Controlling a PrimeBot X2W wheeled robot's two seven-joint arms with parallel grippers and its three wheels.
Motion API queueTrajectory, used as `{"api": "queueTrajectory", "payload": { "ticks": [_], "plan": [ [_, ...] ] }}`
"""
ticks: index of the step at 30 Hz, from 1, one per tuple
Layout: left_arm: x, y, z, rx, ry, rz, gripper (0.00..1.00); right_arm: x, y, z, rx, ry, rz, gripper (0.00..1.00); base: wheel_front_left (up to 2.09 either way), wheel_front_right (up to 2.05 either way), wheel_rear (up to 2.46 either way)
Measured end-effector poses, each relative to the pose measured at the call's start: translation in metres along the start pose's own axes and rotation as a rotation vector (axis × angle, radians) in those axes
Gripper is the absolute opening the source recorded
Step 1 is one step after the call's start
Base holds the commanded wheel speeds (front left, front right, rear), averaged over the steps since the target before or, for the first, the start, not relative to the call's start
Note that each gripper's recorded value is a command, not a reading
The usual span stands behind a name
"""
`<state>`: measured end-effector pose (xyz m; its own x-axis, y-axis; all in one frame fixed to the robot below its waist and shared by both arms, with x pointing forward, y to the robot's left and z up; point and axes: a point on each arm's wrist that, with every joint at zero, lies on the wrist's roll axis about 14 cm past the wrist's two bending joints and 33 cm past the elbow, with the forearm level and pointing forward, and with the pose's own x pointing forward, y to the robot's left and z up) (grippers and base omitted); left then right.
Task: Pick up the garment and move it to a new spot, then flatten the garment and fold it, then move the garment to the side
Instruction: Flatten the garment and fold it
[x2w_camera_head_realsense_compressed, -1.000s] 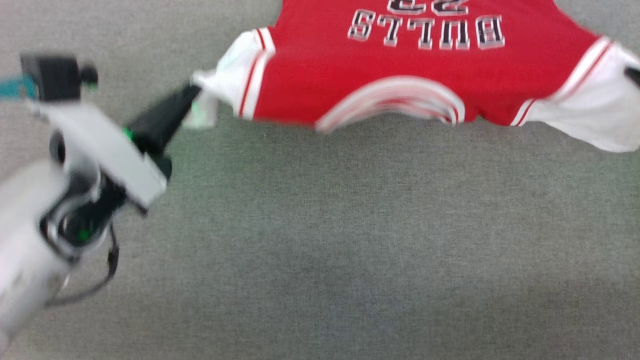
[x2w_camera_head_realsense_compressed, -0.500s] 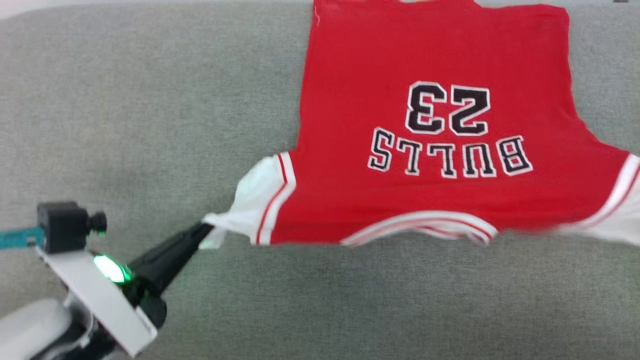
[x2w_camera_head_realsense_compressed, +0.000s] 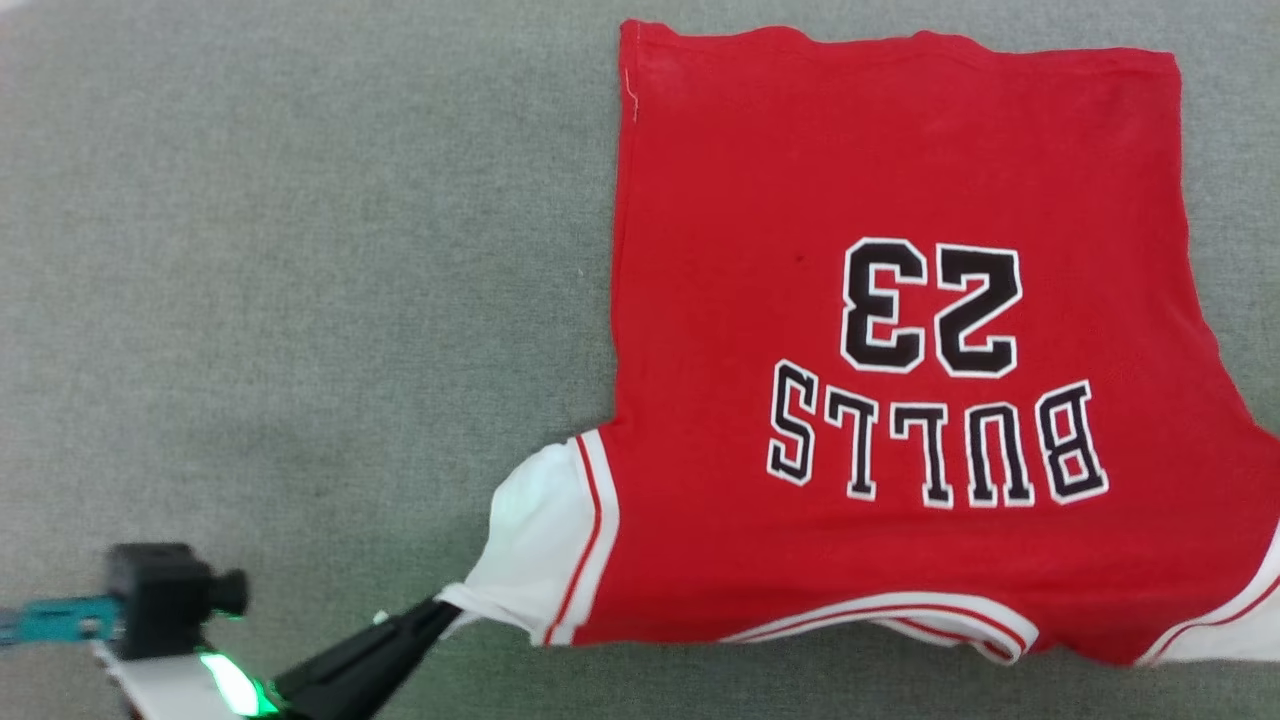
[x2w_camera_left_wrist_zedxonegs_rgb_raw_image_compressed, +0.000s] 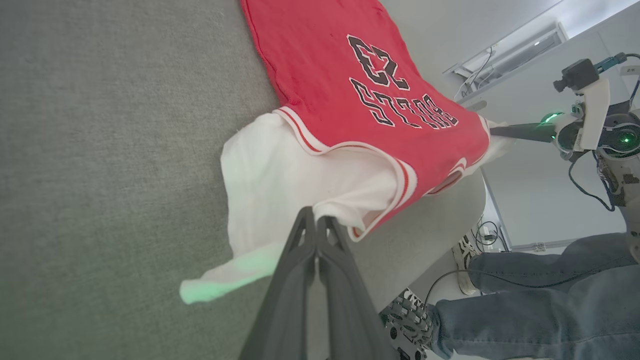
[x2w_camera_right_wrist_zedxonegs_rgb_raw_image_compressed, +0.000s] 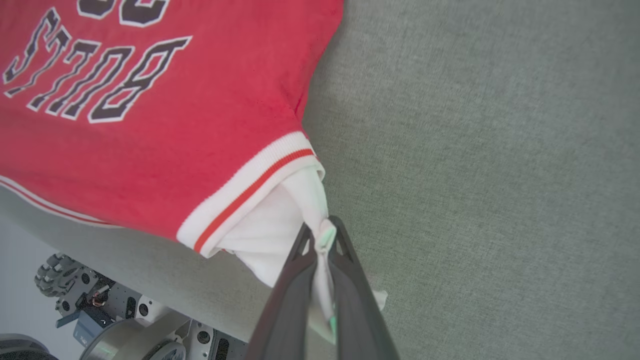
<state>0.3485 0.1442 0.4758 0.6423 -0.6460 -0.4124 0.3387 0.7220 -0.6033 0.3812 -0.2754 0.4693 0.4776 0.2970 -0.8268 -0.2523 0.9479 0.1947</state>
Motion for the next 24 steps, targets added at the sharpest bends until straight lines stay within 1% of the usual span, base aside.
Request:
{"api": "queueTrajectory", "payload": {
  "ticks": [3, 7, 9, 12, 14, 15, 18, 24],
  "plan": [
    [0.008, 0.001, -0.019, -0.010, 0.069, -0.003, 0.00, 0.009, 0.002, -0.014, -0.015, 0.064, -0.007, 0.00, 0.00, 0.00, 0.00],
    [0.027, 0.003, -0.036, -0.008, 0.137, -0.011, 0.00, 0.029, 0.015, -0.031, -0.012, 0.130, 0.030, 0.00, 0.00, 0.00, 0.00],
    [0.034, 0.011, -0.048, 0.002, 0.182, 0.006, 0.00, 0.039, 0.018, -0.037, -0.012, 0.154, 0.038, 0.00, 0.00, 0.00, 0.00],
    [0.046, 0.012, -0.065, -0.032, 0.224, -0.007, 0.00, 0.051, 0.024, -0.049, -0.009, 0.192, 0.049, 0.00, 0.00, 0.00, 0.00],
    [0.051, 0.024, -0.075, -0.013, 0.256, 0.025, 0.00, 0.059, 0.026, -0.059, -0.012, 0.221, 0.047, 0.00, 0.00, 0.00, 0.00],
    [0.053, 0.028, -0.078, -0.001, 0.263, 0.035, 0.00, 0.062, 0.026, -0.061, -0.015, 0.226, 0.045, 0.00, 0.00, 0.00, 0.00],
    [0.064, 0.029, -0.082, -0.023, 0.253, 0.024, 0.00, 0.072, 0.026, -0.067, -0.025, 0.233, 0.034, 0.00, 0.00, 0.00, 0.00],
    [0.074, 0.038, -0.091, -0.026, 0.266, 0.031, 0.00, 0.088, 0.024, -0.073, -0.045, 0.220, 0.015, 0.00, 0.00, 0.00, 0.00]
  ]
}}
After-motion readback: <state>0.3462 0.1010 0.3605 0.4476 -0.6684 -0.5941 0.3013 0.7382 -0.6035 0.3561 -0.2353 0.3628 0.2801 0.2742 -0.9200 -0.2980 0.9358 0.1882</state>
